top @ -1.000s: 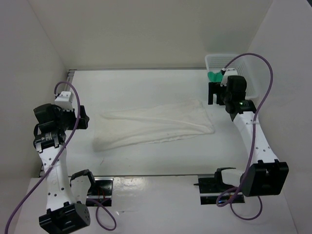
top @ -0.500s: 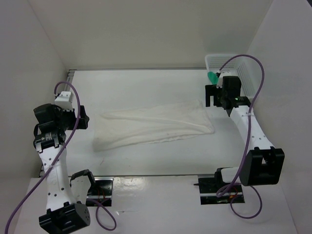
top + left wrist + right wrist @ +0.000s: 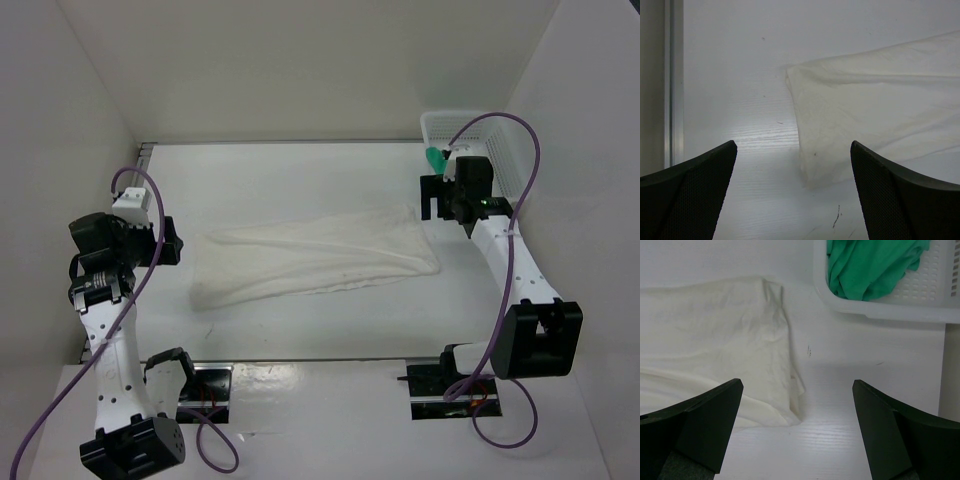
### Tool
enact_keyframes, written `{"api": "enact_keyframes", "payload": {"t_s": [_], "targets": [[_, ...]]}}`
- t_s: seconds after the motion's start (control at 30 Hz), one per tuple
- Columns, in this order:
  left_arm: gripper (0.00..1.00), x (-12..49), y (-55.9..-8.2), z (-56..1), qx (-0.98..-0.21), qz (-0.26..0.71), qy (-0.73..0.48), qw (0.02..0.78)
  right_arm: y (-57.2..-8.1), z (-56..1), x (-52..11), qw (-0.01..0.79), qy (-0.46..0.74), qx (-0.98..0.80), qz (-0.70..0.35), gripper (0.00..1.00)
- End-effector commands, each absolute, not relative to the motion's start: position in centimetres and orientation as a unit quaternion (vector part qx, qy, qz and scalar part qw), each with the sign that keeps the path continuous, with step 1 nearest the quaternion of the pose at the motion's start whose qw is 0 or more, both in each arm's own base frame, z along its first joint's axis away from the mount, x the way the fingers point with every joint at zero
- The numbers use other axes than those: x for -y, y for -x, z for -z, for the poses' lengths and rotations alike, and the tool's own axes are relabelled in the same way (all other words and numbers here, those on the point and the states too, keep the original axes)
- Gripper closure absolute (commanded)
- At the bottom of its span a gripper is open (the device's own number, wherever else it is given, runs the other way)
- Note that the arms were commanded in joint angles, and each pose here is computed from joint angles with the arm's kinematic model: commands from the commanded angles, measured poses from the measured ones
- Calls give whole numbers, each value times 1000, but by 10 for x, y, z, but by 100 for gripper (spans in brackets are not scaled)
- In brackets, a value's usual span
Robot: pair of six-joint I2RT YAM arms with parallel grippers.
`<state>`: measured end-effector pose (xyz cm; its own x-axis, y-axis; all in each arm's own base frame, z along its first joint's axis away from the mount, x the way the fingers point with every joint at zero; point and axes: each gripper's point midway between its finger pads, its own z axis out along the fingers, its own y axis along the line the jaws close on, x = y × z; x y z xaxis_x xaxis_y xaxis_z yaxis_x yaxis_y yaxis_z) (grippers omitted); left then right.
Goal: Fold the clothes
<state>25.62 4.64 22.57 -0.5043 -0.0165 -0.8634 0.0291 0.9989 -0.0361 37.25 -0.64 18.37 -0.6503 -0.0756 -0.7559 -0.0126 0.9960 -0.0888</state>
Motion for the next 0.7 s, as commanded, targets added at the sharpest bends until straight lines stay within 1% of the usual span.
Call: {"api": "enact_keyframes", "payload": {"t_s": [0.0,0.33,0.67], "targets": [[0,-47,-258,-230,-860,23,0,510,-377,-192,7,426,27,-904,36,1],[0,-47,-259,-232,-858,24,3,514,-377,-192,5,426,29,-904,32,1],[0,-54,-258,-230,-860,10,22,510,-378,-179,5,404,30,-914,31,1]]}}
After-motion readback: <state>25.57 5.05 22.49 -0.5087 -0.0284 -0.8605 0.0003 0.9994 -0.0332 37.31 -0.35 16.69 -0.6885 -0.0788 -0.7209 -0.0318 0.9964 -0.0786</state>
